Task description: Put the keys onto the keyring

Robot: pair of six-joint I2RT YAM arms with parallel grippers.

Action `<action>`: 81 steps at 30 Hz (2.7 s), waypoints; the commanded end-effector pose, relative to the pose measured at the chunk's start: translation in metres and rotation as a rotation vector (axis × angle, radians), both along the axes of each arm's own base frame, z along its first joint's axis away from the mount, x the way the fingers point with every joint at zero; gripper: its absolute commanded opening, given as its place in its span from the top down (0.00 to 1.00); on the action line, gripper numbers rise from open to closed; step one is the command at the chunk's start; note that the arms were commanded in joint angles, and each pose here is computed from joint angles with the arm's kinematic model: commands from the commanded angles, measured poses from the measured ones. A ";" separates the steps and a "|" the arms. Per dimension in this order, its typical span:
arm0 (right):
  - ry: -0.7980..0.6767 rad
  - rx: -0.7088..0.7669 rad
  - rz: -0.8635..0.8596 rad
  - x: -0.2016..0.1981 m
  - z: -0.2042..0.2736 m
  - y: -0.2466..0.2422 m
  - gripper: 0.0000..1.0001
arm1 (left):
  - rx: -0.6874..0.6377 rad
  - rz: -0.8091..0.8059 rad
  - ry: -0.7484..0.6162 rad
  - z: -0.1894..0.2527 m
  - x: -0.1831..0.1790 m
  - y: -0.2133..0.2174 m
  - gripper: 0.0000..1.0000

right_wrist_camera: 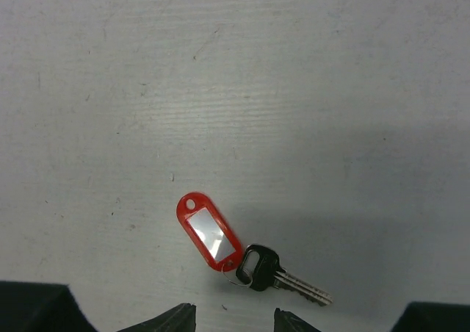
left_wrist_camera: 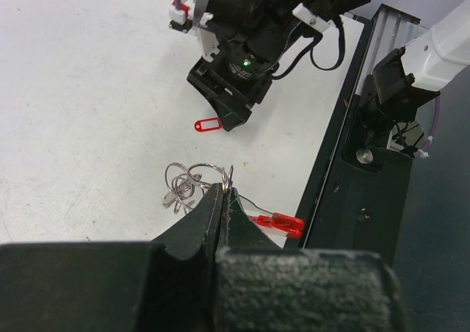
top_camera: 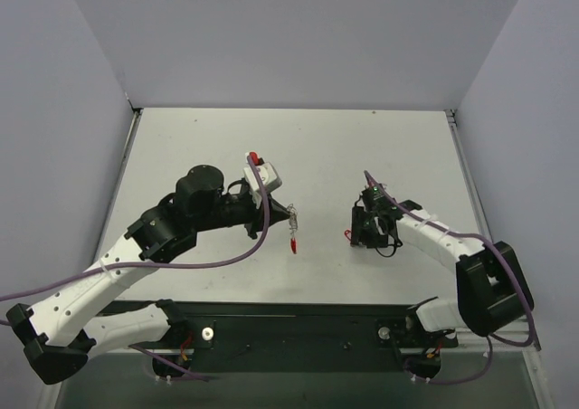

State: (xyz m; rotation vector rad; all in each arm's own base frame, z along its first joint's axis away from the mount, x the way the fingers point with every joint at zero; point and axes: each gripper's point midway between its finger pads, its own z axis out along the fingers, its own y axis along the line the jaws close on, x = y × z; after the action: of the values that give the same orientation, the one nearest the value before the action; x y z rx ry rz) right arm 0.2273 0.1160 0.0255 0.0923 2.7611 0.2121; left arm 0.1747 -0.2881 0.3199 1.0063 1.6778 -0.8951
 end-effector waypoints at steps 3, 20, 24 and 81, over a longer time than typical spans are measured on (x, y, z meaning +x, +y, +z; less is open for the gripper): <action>-0.033 -0.190 0.073 0.018 -0.001 -0.005 0.58 | -0.061 -0.014 -0.040 0.020 -0.004 0.003 1.00; -0.015 -0.186 0.109 0.026 -0.016 0.006 0.82 | -0.067 -0.022 -0.032 0.022 -0.006 0.002 1.00; -0.018 -0.161 0.126 0.028 -0.016 0.012 0.98 | -0.060 -0.010 -0.035 0.023 -0.006 0.005 1.00; -0.496 0.683 1.004 -0.096 0.301 0.158 1.00 | 0.208 -0.096 -0.360 0.036 -0.042 -0.021 1.00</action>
State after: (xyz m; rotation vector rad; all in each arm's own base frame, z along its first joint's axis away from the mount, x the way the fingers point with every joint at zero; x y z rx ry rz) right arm 0.1333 0.2681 0.3119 -1.0090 1.9393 1.1846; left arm 0.1387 -0.3021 0.3320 1.3078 1.5492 -0.5264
